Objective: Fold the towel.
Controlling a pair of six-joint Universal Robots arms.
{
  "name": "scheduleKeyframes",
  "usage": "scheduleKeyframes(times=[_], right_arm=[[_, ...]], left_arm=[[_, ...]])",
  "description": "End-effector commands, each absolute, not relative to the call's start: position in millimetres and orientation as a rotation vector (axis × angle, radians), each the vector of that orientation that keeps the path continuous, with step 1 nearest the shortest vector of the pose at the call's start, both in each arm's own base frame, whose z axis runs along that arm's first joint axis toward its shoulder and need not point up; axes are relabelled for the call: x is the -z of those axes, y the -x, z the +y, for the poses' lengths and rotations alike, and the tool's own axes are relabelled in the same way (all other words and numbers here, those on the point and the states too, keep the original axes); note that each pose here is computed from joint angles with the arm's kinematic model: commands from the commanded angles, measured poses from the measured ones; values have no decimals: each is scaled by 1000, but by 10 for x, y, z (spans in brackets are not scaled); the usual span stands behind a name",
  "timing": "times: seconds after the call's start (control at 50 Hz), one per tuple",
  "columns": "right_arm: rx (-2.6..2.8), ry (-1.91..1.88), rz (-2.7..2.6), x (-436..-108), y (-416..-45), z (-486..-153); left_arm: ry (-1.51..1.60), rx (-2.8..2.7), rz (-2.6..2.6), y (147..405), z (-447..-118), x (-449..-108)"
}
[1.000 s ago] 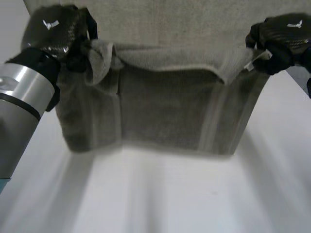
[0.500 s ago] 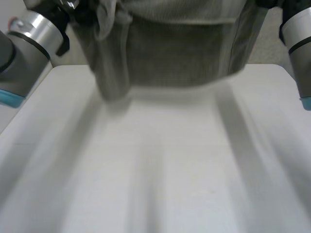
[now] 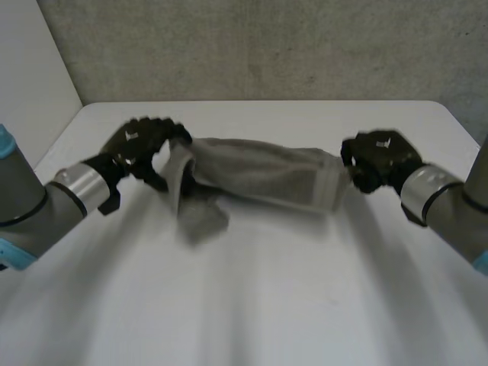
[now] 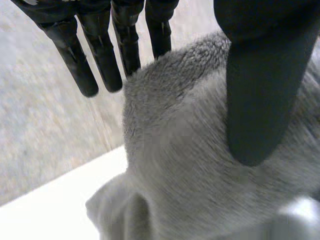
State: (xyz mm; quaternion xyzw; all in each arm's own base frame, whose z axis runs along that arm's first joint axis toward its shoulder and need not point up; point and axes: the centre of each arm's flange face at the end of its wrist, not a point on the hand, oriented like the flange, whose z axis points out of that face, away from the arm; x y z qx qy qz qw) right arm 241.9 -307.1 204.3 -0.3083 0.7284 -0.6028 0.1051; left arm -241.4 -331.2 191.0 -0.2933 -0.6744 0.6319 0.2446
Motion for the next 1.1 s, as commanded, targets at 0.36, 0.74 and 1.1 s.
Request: scheduleKeyframes(times=[0.36,0.74,1.1], right_arm=[[1918,788,2259,-1950,-2171,-3011],[1912,747,2318,-1892,-2047,-3039],[1915,743,2323,-1871,-2029,-3053]], left_arm=[[806,-1759,-2033,2578,-2801,-2223],[608,-1717,-2181,2932,-2260,-1778],[632,-1651,-2313,2972,-2255,-1352]])
